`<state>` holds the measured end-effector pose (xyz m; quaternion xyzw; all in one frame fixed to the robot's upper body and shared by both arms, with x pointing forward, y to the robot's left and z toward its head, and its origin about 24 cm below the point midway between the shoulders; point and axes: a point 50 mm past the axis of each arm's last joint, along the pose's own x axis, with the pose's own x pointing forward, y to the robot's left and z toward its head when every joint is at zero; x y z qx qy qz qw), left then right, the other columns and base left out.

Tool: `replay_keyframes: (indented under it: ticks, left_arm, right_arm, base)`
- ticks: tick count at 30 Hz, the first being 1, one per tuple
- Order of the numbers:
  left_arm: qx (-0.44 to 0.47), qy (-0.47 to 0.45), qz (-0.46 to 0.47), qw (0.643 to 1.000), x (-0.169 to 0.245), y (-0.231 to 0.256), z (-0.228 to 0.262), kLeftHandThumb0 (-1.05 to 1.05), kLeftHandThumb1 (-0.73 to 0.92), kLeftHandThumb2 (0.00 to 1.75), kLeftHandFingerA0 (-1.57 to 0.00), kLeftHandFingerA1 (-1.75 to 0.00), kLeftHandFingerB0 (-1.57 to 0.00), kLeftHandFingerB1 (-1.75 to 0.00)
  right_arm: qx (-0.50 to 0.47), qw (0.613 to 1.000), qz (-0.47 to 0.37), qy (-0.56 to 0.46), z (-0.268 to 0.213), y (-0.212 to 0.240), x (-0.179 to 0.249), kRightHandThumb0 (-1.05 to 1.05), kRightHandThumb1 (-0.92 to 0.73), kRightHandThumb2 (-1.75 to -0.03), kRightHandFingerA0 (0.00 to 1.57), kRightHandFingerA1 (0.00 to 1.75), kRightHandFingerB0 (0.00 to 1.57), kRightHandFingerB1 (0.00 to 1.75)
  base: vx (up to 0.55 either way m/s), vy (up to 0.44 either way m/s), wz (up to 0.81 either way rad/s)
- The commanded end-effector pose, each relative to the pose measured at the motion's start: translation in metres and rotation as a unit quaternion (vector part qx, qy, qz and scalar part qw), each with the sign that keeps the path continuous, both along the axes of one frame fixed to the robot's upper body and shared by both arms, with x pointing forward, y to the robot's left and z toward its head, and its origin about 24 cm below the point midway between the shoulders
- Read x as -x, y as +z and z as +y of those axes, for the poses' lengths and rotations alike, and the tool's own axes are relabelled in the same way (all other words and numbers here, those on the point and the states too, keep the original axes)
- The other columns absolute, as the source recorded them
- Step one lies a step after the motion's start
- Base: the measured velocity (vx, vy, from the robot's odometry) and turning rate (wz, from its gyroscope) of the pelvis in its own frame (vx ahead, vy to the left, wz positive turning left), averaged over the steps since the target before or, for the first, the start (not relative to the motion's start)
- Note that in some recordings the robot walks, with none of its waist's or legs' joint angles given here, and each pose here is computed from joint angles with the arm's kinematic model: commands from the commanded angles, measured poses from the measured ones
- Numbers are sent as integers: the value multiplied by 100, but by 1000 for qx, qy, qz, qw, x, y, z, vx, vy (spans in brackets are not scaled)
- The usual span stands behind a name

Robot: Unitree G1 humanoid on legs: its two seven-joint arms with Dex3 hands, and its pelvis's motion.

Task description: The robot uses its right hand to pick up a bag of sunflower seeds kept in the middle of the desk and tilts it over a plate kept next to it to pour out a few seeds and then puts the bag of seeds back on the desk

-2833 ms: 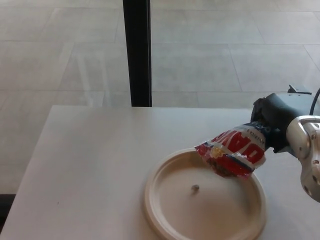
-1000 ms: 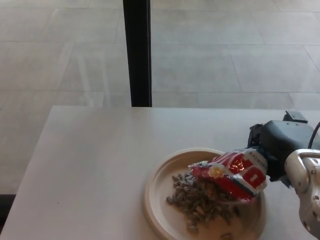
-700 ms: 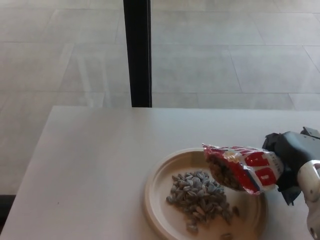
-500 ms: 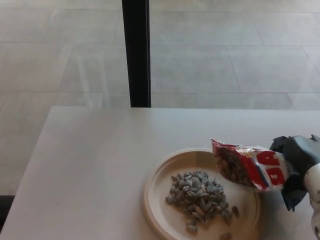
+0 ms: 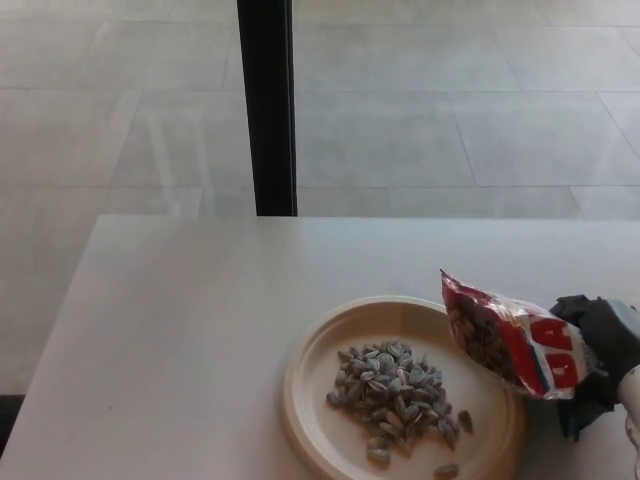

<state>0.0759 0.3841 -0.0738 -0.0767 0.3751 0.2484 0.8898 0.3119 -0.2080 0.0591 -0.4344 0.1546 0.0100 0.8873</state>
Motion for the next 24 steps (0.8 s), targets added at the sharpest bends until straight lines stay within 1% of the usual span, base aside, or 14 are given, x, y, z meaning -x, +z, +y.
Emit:
replay_keyframes:
  ticks: [1, 2, 3, 4, 6, 7, 8, 13, 16, 17, 18, 19, 20, 24]
  left_arm:
    - [-1, 1, 3, 1000, 3, 1, 1, -73, 68, 116, -19, -71, -2, -55]
    - [-4, 1, 6, 1000, 3, 1, 1, -70, 89, 83, -16, -79, -3, -56]
    - [0, 5, 3, 1000, 4, 1, 1, -70, 88, 83, -17, -79, -2, -55]
    - [-2, 5, 6, 1000, 4, 1, 2, -67, 90, 81, -16, -77, -3, -55]
    - [-2, 5, 7, 1000, 4, 1, 2, -67, 90, 81, -16, -77, -3, -55]
    - [-1, 5, 8, 1000, 4, 0, 2, -69, 89, 82, -16, -78, -3, -55]
    - [-2, 3, 6, 1000, 4, 1, 1, -69, 89, 82, -16, -79, -3, -55]
    - [0, 6, -1, 1000, 2, 2, 0, -68, 89, 82, -17, -80, -3, -56]
    - [0, 10, 2, 1000, 5, -1, 0, -69, 88, 84, -13, -91, -4, -59]
    - [0, 9, 2, 1000, 5, -1, 0, -72, 87, 83, -18, -81, -4, -57]
    - [-1, 7, 2, 1000, 5, -2, 0, -71, 87, 84, -14, -88, -5, -59]
    - [-2, 6, 2, 1000, 6, -2, 0, -71, 87, 84, -14, -88, -5, -59]
    - [-2, 7, 3, 1000, 6, -3, 0, -71, 87, 84, -14, -89, -5, -59]
    - [-1, 9, 3, 1000, 8, -3, -1, -70, 87, 82, -18, -80, -5, -57]
  right_arm:
    - [-44, 998, 20, 29, 0, -22, 11, -50, -74, -61, 69, 98, 28, 40]
    - [-49, 998, 28, 29, -1, -27, 13, -52, -71, -61, 52, 90, 19, 33]
    - [-31, 998, 48, 38, -2, -36, 17, -64, -51, -87, 11, 57, 4, 27]
    - [-32, 997, 52, 37, -3, -38, 20, -67, -48, -89, 0, 42, 0, 22]
    - [-32, 997, 51, 38, -3, -39, 20, -67, -48, -89, 0, 42, 0, 22]
    - [-11, 997, 71, 35, -5, -46, 25, -98, -57, -90, 0, 17, 0, 0]
    - [-4, 996, 78, 36, -5, -47, 25, -87, -56, -71, 0, 0, 0, 0]
    - [-2, 996, 83, 36, -11, -46, 27, -91, -50, -70, 0, 0, 0, 0]
    - [-14, 995, 89, 32, -16, -46, 28, -93, -46, -71, 0, 0, 0, 0]
    - [-15, 995, 89, 29, -17, -46, 28, -96, -56, -90, 0, 29, 0, 0]
    - [-15, 996, 90, 25, -20, -45, 28, -94, -45, -70, 0, 0, 0, 0]
    - [-12, 996, 89, 24, -21, -45, 27, -94, -45, -70, 0, 0, 0, 0]
    - [-12, 996, 88, 23, -23, -44, 28, -96, -56, -91, 0, 28, 0, 0]
    - [-10, 997, 70, 10, -26, -39, 27, -99, -59, -91, 0, 26, 0, 0]
  base:
    - [0, 0, 0]
    - [0, 0, 0]
    - [0, 0, 0]
    - [0, 0, 0]
    - [0, 0, 0]
    - [0, 0, 0]
    - [0, 0, 0]
    - [0, 0, 0]
    - [0, 0, 0]
    - [0, 0, 0]
    - [0, 0, 0]
    - [0, 0, 0]
    - [0, 0, 0]
    - [0, 0, 0]
